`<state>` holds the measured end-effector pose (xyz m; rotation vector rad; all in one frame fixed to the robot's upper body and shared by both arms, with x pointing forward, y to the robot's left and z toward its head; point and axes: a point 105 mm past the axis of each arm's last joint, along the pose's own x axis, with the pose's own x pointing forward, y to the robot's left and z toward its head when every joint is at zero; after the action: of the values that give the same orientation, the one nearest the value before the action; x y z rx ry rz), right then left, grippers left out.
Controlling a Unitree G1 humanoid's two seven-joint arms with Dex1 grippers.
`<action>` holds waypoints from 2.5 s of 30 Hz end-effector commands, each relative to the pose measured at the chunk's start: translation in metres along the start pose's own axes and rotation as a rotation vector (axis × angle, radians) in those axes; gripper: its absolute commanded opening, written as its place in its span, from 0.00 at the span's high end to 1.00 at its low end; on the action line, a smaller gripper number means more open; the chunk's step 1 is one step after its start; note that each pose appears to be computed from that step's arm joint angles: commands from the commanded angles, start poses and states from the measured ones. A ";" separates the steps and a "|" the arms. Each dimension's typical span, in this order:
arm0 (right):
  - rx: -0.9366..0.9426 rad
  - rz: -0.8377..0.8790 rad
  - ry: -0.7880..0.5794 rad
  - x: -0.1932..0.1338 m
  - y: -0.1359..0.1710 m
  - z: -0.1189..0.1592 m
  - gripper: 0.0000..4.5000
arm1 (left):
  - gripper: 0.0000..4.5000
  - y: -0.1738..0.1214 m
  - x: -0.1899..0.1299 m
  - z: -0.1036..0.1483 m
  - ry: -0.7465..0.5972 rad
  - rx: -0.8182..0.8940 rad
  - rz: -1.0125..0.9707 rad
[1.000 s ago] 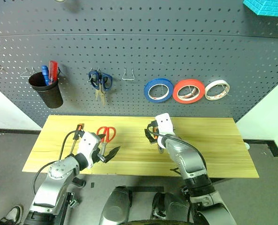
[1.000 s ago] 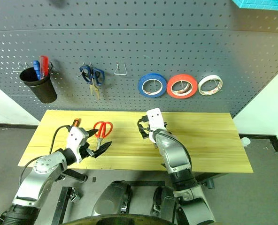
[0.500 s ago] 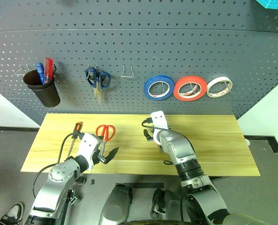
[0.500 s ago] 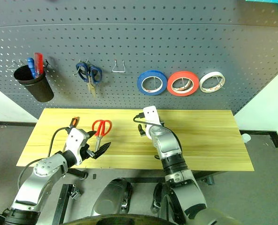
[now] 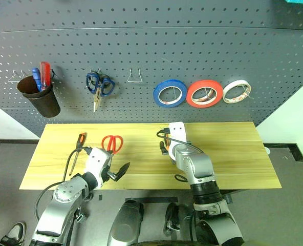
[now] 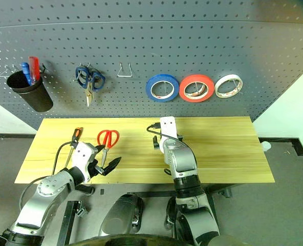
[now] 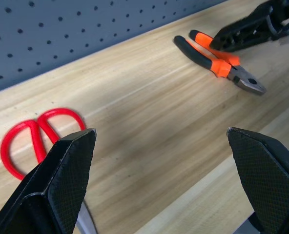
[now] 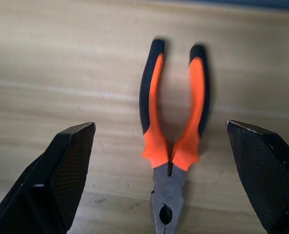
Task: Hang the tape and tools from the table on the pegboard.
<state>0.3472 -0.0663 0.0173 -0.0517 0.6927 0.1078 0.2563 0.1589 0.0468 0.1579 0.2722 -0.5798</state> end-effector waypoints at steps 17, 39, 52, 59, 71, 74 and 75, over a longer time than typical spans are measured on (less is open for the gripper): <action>-0.043 0.019 -0.018 0.006 0.007 0.021 0.01 | 0.00 -0.016 -0.008 0.006 -0.022 -0.012 0.003; -0.110 0.047 0.024 0.011 0.008 0.014 0.01 | 0.00 -0.033 -0.022 0.000 -0.009 -0.065 0.048; -0.129 0.048 0.027 0.011 0.007 0.012 0.27 | 0.00 -0.038 -0.023 -0.002 -0.005 -0.076 0.053; -0.140 0.055 0.024 0.012 0.009 0.011 0.53 | 0.00 -0.037 -0.023 -0.001 -0.006 -0.074 0.060; -0.210 0.204 -0.119 -0.014 0.020 0.036 0.53 | 0.00 -0.029 -0.023 0.004 -0.047 -0.055 0.069; -0.220 0.251 -0.146 -0.030 0.019 0.042 0.53 | 0.00 -0.026 -0.024 0.007 -0.068 -0.057 0.070; -0.225 0.263 -0.155 -0.035 0.019 0.044 0.53 | 0.00 -0.025 -0.024 0.007 -0.074 -0.055 0.069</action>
<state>0.3500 -0.0573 0.0536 -0.1830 0.5921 0.3812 0.2253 0.1466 0.0523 0.0942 0.2450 -0.5089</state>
